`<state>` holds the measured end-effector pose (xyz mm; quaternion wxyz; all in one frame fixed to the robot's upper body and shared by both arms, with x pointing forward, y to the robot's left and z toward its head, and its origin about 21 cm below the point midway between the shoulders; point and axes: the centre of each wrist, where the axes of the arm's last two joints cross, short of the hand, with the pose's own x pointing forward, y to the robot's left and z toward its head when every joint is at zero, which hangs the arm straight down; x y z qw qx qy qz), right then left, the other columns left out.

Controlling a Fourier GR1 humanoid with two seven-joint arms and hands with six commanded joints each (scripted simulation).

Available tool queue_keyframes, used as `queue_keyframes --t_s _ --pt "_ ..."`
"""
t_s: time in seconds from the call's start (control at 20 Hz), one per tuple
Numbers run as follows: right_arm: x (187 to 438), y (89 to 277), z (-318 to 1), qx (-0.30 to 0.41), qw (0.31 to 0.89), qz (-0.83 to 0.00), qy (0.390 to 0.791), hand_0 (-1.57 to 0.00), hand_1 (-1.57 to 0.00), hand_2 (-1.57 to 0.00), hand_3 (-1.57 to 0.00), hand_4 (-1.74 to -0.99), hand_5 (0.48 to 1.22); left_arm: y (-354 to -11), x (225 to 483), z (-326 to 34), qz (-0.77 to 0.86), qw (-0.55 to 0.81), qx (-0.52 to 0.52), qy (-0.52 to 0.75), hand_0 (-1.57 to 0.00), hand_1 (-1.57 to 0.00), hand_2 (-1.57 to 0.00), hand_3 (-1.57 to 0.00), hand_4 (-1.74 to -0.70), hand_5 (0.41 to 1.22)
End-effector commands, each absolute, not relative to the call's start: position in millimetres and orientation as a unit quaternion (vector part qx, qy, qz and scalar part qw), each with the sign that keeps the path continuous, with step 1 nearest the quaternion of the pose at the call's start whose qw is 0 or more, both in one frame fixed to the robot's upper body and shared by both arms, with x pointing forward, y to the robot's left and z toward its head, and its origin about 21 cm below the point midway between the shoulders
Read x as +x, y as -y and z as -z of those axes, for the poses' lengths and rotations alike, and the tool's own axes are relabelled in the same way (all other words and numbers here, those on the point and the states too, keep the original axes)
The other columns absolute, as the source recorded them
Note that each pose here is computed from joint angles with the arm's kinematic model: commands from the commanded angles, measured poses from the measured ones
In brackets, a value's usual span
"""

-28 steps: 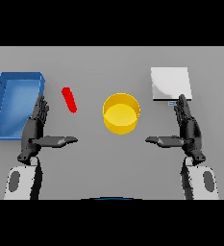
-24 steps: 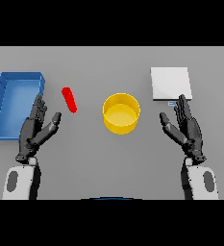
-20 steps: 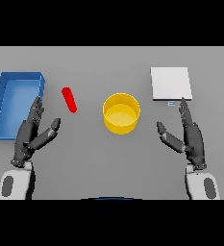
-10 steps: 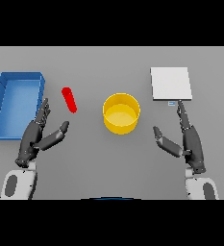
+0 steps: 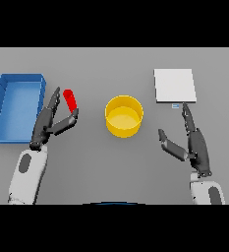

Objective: Pick up the red beaker and tilt it to pour out 1 green nut into yellow bowl. Pick up the yellow bowl and place it on the metallic measuring scale.

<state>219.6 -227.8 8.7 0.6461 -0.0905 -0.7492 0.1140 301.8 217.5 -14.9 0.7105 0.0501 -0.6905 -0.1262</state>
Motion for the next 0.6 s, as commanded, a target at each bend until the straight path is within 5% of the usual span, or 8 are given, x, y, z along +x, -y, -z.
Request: queue_keyframes --t_s 0.0,0.55 --pt "221 226.1 -9 -0.089 0.649 -0.116 0.747 0.0 0.0 0.0 0.0 -1.274 0.635 -217 305 16 0.13 0.709 0.052 0.692 0.0 0.0 0.0 0.0 -1.27 0.673" --pt "219 230.0 -6 -0.09 0.652 -0.107 0.746 0.0 0.0 0.0 0.0 -1.269 0.642 -204 346 20 0.141 0.715 0.053 0.683 0.0 0.0 0.0 0.0 -1.29 0.683"
